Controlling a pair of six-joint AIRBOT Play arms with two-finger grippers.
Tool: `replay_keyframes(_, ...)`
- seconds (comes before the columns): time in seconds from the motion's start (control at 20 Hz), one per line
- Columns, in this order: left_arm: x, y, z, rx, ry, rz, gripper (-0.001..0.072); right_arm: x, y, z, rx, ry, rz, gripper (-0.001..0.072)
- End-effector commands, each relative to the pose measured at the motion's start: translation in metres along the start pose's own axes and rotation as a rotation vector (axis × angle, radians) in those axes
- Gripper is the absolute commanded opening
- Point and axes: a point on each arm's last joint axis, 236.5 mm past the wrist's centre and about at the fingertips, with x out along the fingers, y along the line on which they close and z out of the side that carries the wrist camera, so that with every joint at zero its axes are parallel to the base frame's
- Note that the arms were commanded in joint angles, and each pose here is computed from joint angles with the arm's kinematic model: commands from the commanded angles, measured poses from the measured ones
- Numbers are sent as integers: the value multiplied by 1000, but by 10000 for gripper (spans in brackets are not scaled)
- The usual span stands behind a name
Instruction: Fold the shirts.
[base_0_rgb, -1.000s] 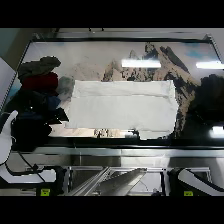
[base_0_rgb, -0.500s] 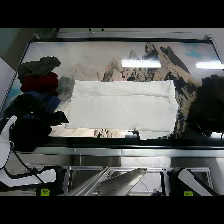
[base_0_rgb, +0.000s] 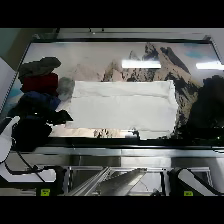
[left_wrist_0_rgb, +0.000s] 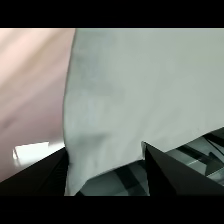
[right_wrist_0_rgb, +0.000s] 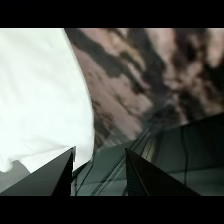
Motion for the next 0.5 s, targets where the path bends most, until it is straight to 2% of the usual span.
replay_keyframes(0.0, 16, 0, 3, -2, 12, -23, 529, 13, 3, -15, 12, 30, 41, 364)
replay_keyframes(0.1, 17, -4, 3, 5, 11, -26, 526, 17, 8, -20, -16, 49, 36, 364)
replay_keyframes(0.15, 15, -5, 4, 12, 4, -26, 304, 21, 11, -22, -41, 56, 26, 364)
replay_keyframes(0.2, 11, -7, 5, 26, -6, -23, 19, 26, 14, -23, -66, 62, 17, 364)
replay_keyframes(0.45, -6, -15, 12, 55, -72, -4, 14, 46, 28, -27, -195, 60, -35, 364)
